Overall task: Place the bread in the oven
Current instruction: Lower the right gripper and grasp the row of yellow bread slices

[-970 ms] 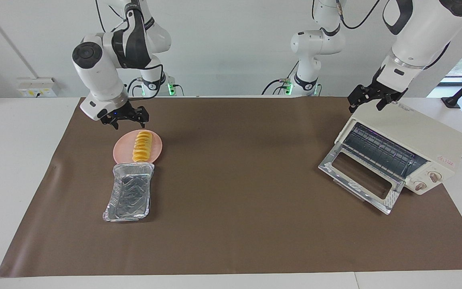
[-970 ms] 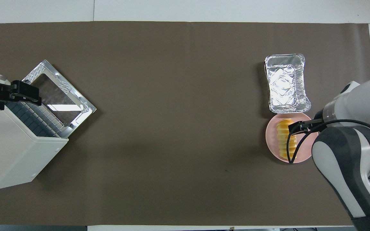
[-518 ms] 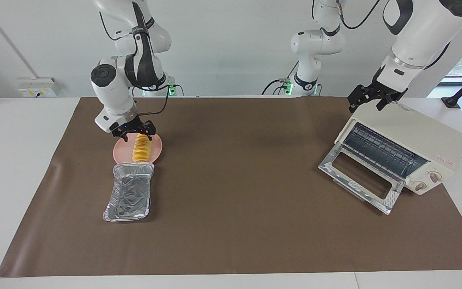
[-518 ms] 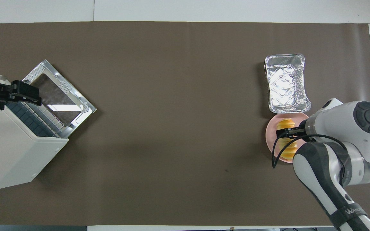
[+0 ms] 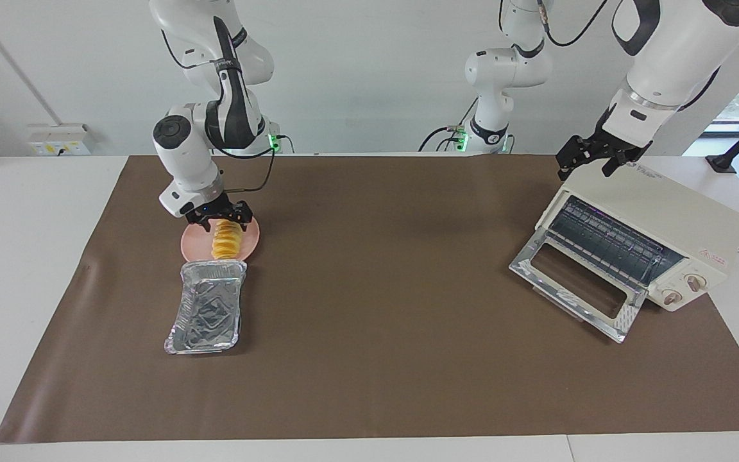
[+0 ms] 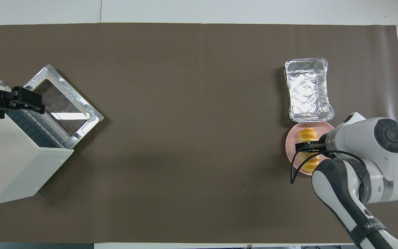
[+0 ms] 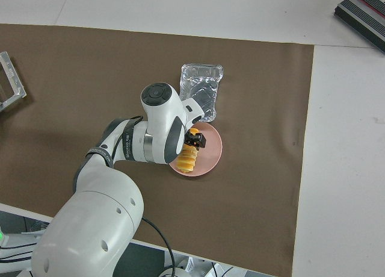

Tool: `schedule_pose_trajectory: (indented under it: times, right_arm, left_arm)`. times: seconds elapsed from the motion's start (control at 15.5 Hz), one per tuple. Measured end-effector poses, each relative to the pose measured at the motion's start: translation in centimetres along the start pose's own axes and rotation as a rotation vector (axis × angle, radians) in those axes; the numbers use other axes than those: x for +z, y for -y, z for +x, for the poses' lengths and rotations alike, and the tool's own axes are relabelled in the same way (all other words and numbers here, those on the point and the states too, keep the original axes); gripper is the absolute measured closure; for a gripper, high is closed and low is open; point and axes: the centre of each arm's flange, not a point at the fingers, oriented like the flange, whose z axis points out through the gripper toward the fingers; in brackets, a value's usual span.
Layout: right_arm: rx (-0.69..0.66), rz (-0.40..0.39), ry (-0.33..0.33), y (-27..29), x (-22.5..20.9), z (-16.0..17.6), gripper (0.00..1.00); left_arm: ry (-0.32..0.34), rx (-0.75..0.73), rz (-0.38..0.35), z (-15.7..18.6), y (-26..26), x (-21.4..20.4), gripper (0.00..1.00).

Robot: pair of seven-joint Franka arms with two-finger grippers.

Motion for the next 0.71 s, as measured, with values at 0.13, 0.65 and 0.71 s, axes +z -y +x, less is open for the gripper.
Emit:
schedule_pose_trajectory:
  times: [0.13, 0.65, 0.71]
  right_arm:
    - [0.012, 0.008, -0.002, -0.1, 0.9, -0.4, 0.0]
    - [0.053, 0.011, -0.006, -1.9, 1.1, -0.5, 0.61]
    - [0.053, 0.011, -0.004, -1.9, 1.1, -0.5, 0.67]
  left_arm:
    - [0.0, 0.0, 0.0, 0.0, 0.0, 0.0, 0.0]
    - [0.0, 0.0, 0.0, 0.0, 0.0, 0.0, 0.0]
    - [0.0, 0.0, 0.0, 0.0, 0.0, 0.0, 0.0]
